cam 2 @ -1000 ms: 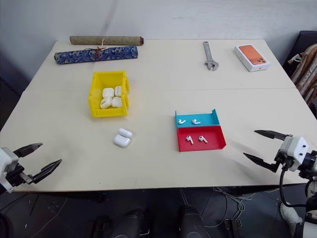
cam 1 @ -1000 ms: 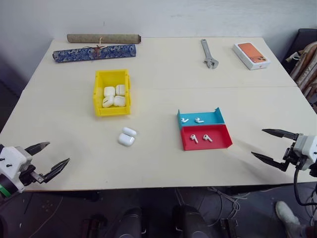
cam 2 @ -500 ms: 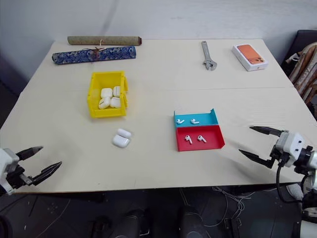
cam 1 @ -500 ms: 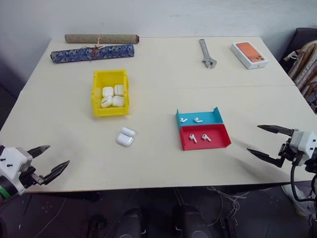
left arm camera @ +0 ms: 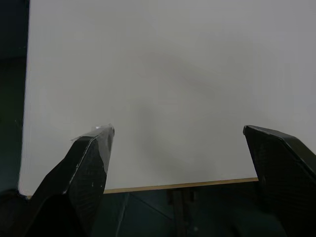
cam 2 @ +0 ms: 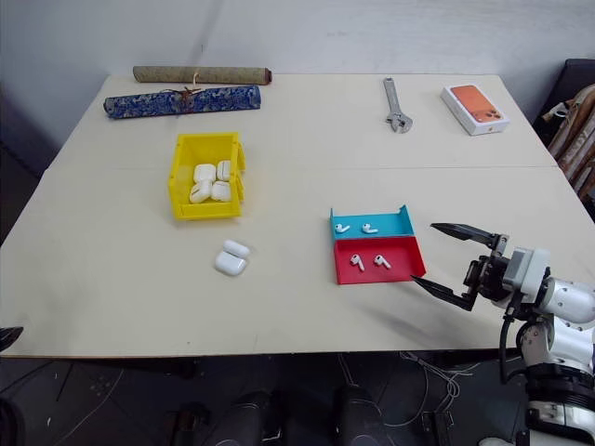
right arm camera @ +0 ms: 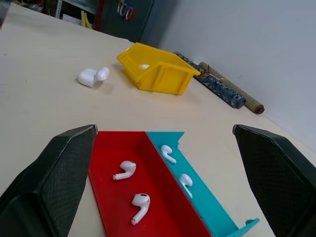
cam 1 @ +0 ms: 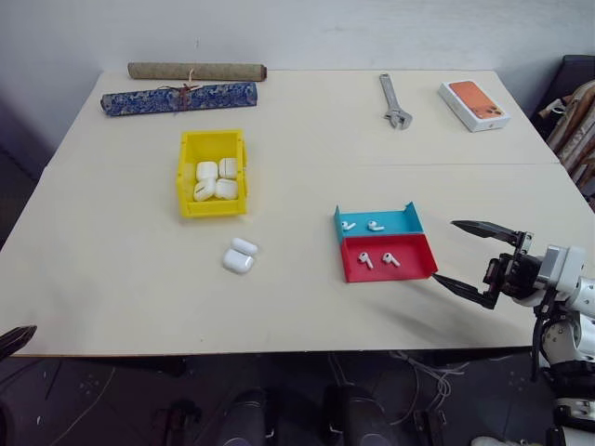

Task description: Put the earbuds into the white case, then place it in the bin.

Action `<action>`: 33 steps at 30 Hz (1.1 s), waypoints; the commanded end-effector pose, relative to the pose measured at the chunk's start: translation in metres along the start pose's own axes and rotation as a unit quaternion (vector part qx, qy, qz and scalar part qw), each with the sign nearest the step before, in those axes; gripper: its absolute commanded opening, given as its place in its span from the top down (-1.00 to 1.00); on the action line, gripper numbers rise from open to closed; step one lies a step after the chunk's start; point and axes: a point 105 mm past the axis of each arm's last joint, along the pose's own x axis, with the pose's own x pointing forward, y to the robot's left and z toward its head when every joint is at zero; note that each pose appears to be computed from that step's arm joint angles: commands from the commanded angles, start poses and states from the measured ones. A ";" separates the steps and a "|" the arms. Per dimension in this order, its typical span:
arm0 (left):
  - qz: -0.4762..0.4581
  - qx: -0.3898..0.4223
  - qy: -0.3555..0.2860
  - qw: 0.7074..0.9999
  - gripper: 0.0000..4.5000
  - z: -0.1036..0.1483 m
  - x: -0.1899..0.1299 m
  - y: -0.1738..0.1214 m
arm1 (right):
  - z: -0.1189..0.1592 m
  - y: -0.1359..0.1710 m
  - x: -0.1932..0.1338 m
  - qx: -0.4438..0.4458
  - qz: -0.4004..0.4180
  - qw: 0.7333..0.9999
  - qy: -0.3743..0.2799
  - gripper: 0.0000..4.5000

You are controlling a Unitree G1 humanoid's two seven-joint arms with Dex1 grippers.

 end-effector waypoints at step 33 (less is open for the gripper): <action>-0.128 0.107 -0.071 0.983 -0.96 0.095 0.123 -0.261 | 0.004 0.032 0.002 0.005 0.014 1.000 -0.009 -1.00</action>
